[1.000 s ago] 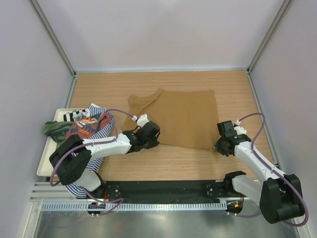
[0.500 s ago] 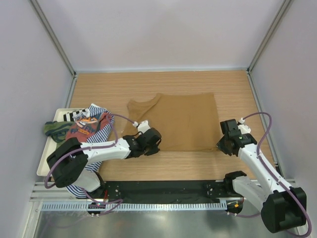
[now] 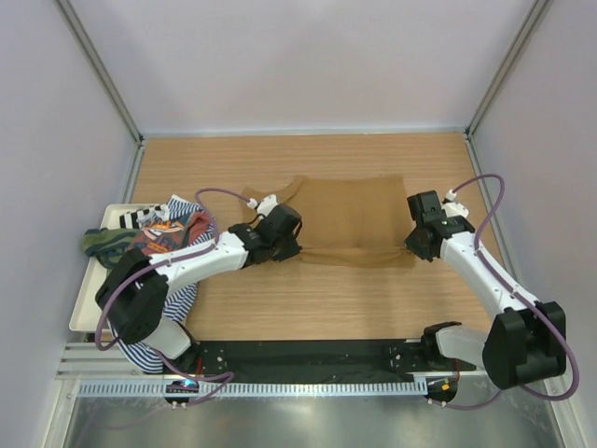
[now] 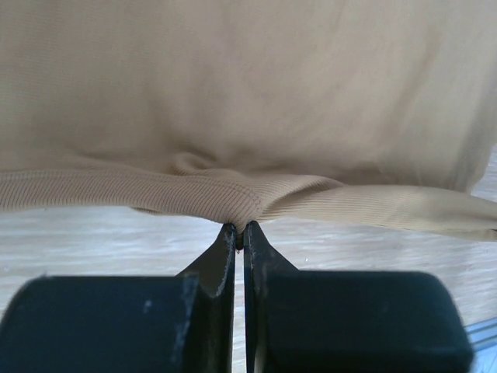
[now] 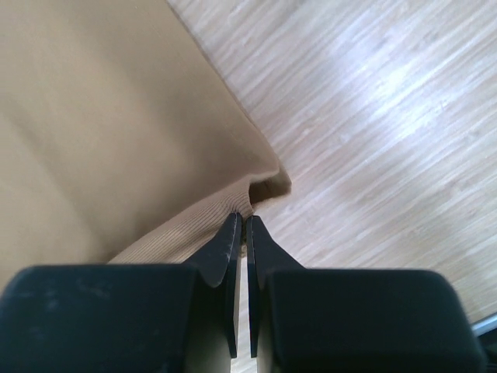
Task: Fold and stack the tank tops
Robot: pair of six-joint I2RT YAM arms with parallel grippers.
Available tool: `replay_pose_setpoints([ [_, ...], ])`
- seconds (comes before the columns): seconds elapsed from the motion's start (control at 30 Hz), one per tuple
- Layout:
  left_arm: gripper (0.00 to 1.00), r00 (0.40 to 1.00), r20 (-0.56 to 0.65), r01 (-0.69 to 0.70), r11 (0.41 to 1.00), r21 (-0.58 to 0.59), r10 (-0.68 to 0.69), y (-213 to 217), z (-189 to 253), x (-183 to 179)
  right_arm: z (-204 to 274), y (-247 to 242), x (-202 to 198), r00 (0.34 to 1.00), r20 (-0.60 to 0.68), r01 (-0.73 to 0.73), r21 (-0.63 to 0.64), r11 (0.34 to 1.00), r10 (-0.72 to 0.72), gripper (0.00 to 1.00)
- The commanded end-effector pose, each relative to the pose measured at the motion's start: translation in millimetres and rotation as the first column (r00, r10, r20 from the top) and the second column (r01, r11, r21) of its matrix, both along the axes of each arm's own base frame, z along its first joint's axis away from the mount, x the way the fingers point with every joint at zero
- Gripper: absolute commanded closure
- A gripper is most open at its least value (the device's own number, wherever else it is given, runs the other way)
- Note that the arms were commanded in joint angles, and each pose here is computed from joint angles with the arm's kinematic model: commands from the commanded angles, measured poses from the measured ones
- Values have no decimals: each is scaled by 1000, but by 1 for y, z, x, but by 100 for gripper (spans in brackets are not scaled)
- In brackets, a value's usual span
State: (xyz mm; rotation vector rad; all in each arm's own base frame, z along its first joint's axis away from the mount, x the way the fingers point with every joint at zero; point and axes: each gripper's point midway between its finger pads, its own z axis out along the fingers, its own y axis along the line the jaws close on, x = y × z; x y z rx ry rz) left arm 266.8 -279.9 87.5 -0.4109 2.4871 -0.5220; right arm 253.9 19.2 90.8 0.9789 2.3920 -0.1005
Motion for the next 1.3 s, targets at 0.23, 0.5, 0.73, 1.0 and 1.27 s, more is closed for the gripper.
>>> replay_pose_setpoints([
  [0.23,100,1000,-16,21,998,55,-21,1,3,43,22,-17,61,996,73,57,-98,994,-50,99],
  [0.5,100,1000,-15,26,997,73,-25,-3,3,75,12,-16,92,998,55,36,-86,996,-32,99],
  [0.73,100,1000,-24,22,995,102,-19,-4,-2,95,8,-19,112,999,33,40,-91,995,-38,99],
  [1.0,100,999,-31,18,994,110,-15,-3,-8,112,-5,-23,124,998,12,63,-86,994,-63,99],
  [1.27,90,999,10,43,991,126,-45,-5,-3,134,-25,-29,147,996,-19,90,-81,993,-92,94],
])
